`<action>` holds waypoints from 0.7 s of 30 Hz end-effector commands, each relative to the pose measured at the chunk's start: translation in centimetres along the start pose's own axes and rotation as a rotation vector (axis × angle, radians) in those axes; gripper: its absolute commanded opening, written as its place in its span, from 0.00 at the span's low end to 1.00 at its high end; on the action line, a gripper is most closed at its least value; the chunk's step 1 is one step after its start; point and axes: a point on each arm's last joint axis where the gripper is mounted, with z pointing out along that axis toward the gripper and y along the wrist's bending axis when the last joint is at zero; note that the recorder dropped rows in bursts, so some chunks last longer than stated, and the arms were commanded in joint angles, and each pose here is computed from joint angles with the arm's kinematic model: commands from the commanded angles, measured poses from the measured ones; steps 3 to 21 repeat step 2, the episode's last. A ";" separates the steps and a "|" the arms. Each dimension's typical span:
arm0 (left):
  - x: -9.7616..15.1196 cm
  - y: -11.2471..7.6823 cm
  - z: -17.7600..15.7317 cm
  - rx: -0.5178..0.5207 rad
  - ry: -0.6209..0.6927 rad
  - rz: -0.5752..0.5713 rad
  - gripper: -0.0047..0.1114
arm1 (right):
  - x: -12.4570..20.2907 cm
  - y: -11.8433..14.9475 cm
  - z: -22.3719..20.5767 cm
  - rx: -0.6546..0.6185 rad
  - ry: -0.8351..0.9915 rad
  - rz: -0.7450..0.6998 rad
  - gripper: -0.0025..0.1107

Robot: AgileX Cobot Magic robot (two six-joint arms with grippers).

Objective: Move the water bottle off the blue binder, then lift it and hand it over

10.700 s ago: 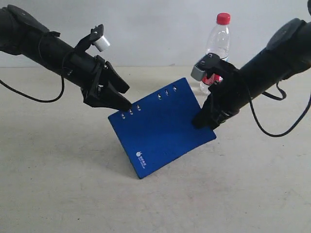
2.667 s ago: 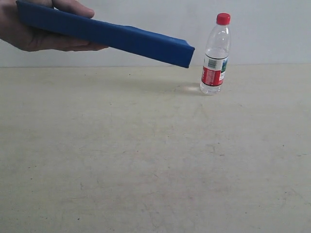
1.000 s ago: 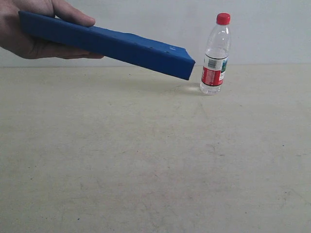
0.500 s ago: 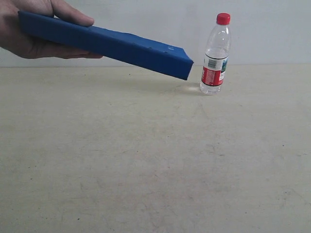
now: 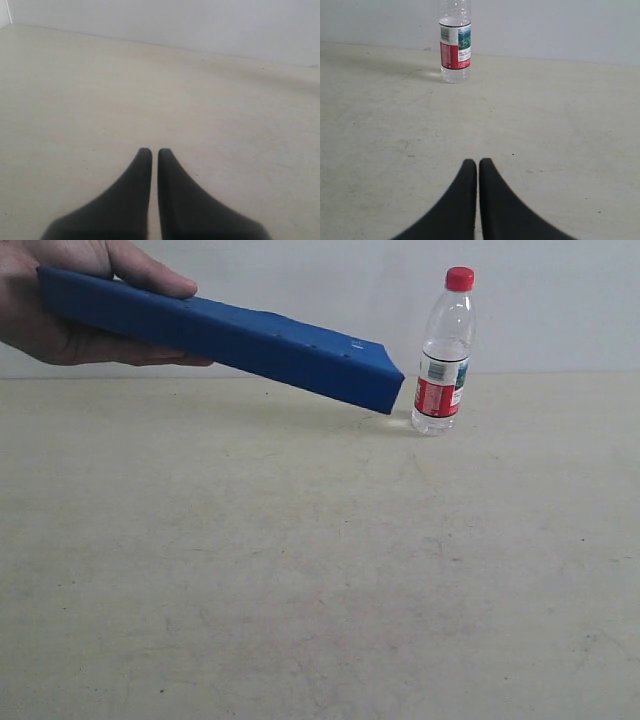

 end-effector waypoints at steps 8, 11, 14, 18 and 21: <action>-0.2 0.0 0.0 0.002 -0.021 0.003 0.08 | -0.1 0.0 0.0 0.002 -0.013 -0.001 0.02; -0.2 0.0 0.0 0.002 -0.021 0.003 0.08 | -0.1 0.0 0.0 0.002 -0.013 -0.001 0.02; -0.2 0.0 0.0 0.002 -0.021 0.003 0.08 | -0.1 0.0 0.0 0.002 -0.013 -0.001 0.02; -0.2 0.0 0.0 0.002 -0.021 0.003 0.08 | -0.1 0.0 0.0 0.002 -0.013 -0.001 0.02; -0.2 0.0 0.0 0.002 -0.021 0.003 0.08 | -0.1 0.0 0.0 0.002 -0.013 -0.001 0.02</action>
